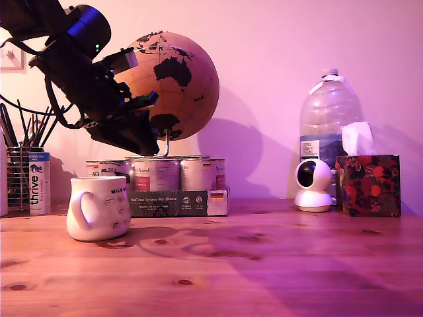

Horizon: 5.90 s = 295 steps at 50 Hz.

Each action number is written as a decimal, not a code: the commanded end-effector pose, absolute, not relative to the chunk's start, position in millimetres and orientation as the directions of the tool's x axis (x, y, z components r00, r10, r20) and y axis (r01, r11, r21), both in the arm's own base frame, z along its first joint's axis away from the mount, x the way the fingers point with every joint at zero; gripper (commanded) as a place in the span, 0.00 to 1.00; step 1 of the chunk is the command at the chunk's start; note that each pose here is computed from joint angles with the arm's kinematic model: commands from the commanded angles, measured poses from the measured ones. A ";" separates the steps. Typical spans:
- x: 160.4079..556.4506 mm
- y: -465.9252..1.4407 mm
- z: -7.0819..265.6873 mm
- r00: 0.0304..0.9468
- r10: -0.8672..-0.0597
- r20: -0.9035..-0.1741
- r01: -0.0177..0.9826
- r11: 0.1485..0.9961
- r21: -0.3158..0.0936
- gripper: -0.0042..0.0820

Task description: Pick up the coffee capsules from the table one by one and drop them inside the nearest coffee cup

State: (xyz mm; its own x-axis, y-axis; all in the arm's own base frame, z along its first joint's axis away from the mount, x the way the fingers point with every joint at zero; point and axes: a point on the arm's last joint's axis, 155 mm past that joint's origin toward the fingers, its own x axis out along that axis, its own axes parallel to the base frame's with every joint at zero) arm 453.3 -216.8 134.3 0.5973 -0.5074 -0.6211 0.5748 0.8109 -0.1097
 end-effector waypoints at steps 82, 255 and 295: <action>419.5 -132.4 136.2 0.553 -0.347 -0.758 0.402 0.907 -0.122 0.28; 383.6 -147.8 192.4 0.589 -0.380 -0.714 0.421 0.898 -0.130 0.02; 329.3 -86.2 163.3 0.804 -0.379 -0.459 0.345 0.925 -0.158 0.02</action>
State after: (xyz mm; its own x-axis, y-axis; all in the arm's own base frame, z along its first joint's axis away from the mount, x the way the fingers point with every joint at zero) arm 332.9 -88.8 170.0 0.8002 -0.3782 -0.4656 0.3470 0.9250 -0.1549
